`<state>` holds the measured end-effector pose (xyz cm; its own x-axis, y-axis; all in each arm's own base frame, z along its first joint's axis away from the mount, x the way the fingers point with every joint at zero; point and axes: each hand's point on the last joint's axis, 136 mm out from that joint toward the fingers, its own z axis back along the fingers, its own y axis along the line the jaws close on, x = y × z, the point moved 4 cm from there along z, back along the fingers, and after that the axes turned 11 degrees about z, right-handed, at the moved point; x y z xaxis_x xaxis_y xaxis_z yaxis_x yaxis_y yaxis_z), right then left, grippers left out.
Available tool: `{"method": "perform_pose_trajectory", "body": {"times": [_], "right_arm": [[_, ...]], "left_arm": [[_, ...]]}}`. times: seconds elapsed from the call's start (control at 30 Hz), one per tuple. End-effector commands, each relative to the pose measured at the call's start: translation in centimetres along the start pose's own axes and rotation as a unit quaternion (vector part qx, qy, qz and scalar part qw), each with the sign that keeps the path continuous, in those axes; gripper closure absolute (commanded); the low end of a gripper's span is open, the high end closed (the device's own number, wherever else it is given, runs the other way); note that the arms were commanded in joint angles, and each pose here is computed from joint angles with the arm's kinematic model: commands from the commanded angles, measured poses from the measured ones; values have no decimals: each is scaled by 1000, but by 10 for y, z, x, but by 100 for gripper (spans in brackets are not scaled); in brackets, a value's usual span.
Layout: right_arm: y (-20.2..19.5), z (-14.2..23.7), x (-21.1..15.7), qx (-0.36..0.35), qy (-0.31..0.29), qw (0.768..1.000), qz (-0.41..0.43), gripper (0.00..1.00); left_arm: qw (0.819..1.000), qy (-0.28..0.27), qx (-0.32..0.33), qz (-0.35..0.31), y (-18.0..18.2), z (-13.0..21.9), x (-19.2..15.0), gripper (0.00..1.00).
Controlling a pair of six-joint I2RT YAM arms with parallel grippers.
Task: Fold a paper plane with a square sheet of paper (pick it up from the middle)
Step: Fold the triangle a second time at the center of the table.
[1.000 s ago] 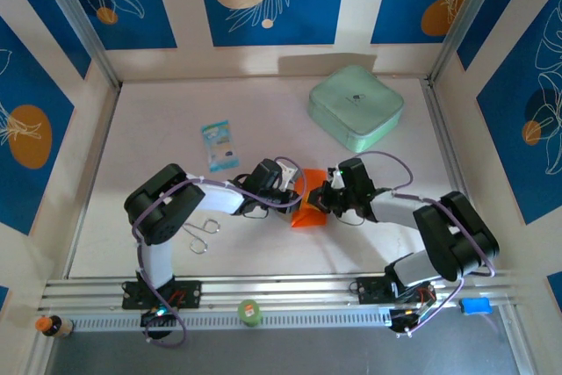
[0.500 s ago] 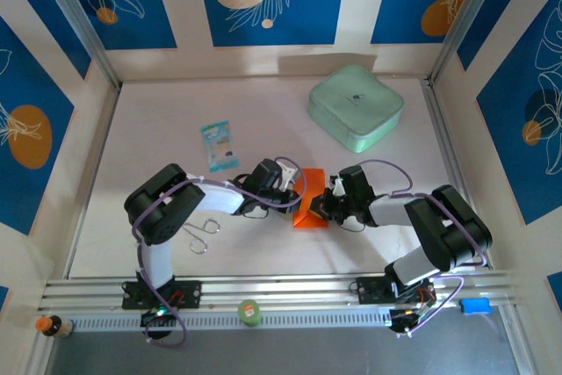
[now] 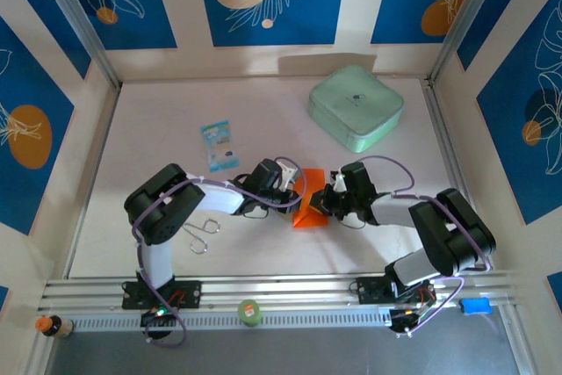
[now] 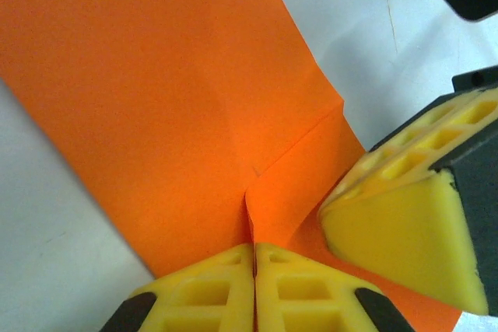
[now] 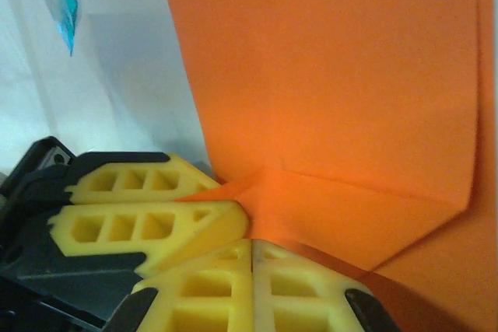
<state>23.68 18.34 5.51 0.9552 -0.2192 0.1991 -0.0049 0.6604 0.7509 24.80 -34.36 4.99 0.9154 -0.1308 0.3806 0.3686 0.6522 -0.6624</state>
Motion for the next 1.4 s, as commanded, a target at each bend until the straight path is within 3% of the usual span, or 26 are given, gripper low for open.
{"method": "perform_pose_trajectory", "body": {"times": [0.0,0.23,0.43,0.57,0.7,0.9,1.03,1.37], "right_arm": [[-5,-6,0,-3,12,1000,-2,100],[-35,-11,-21,-50,37,998,-31,100],[-40,-12,-20,-49,38,998,-26,100],[-40,-14,-20,-47,40,998,-27,100],[-41,-12,-20,-51,37,998,-28,100],[-40,-9,-20,-55,34,998,-27,100],[-40,-9,-20,-55,34,998,-27,100],[-39,-8,-19,-57,35,997,-28,100]], "left_arm": [[999,32,24,16,17,-6,-14,90],[999,24,22,16,13,-3,-11,87],[1000,-13,24,8,-6,19,9,62],[998,-32,51,13,-11,41,16,59],[999,-21,35,31,-22,52,13,68],[995,59,-60,60,-48,40,1,88],[989,92,-93,73,-57,29,-1,91],[978,149,-103,99,-55,7,-12,90]]}}
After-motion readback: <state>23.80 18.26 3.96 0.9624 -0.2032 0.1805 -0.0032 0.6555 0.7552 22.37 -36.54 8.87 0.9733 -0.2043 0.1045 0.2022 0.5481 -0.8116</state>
